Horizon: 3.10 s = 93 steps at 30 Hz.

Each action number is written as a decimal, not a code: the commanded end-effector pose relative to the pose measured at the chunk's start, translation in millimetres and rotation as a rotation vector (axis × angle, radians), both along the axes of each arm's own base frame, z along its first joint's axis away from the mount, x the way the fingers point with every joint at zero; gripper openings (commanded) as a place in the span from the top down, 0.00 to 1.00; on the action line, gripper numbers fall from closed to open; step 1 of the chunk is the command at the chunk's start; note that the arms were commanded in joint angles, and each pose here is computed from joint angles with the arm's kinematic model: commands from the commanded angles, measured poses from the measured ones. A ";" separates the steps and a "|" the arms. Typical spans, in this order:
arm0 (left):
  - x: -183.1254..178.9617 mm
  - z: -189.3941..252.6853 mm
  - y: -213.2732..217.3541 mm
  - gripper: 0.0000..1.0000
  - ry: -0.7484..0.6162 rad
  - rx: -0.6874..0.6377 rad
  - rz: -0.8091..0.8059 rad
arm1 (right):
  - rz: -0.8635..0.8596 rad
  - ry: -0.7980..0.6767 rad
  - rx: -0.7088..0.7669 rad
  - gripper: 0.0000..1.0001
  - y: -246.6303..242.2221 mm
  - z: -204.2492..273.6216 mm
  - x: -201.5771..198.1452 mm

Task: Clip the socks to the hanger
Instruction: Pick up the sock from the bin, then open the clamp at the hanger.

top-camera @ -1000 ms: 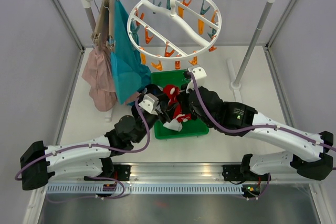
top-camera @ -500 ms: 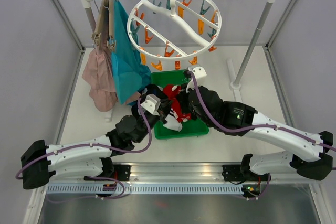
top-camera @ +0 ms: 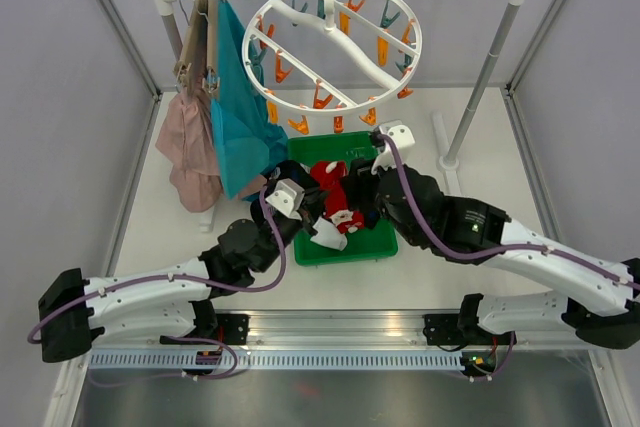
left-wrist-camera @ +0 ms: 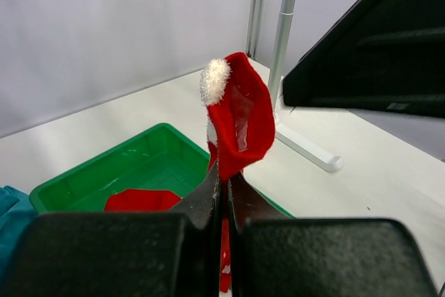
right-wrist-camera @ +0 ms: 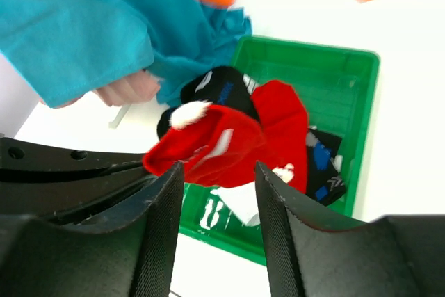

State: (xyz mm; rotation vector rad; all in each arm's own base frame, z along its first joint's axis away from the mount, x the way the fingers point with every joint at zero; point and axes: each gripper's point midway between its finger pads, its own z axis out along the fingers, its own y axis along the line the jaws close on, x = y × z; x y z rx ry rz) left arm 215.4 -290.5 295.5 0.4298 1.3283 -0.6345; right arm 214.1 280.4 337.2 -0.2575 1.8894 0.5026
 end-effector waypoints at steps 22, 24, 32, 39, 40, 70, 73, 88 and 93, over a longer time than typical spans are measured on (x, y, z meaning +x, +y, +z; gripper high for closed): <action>-7.8 15.3 23.9 0.98 0.040 -0.048 0.023 | 0.500 -0.459 0.052 0.37 -9.3 78.4 12.8; -8.0 15.0 24.1 0.98 0.043 -0.047 0.023 | 0.561 -0.457 0.050 0.37 -4.0 74.3 12.1; -8.7 14.7 23.8 0.98 0.045 -0.042 0.018 | 0.676 -0.483 0.056 0.40 4.8 65.2 12.0; -9.0 15.7 23.7 0.98 0.044 -0.032 0.016 | 0.680 -0.513 0.034 0.40 5.0 63.9 23.2; -8.9 14.9 23.4 0.98 0.046 -0.028 0.016 | 0.687 -0.513 0.032 0.39 6.7 61.7 25.0; -10.2 26.2 32.2 0.98 0.031 0.032 0.030 | 0.630 -0.708 0.075 0.40 21.9 94.2 63.5; -10.1 25.9 32.5 0.98 0.033 0.035 0.031 | 0.640 -0.720 0.095 0.41 23.7 99.1 61.4; -9.0 21.2 29.5 0.98 0.038 0.033 0.030 | 0.735 -0.649 0.187 0.39 35.9 96.6 31.9; -9.0 19.4 30.2 0.98 0.042 0.028 0.032 | 0.695 -0.596 0.133 0.37 33.9 84.0 20.6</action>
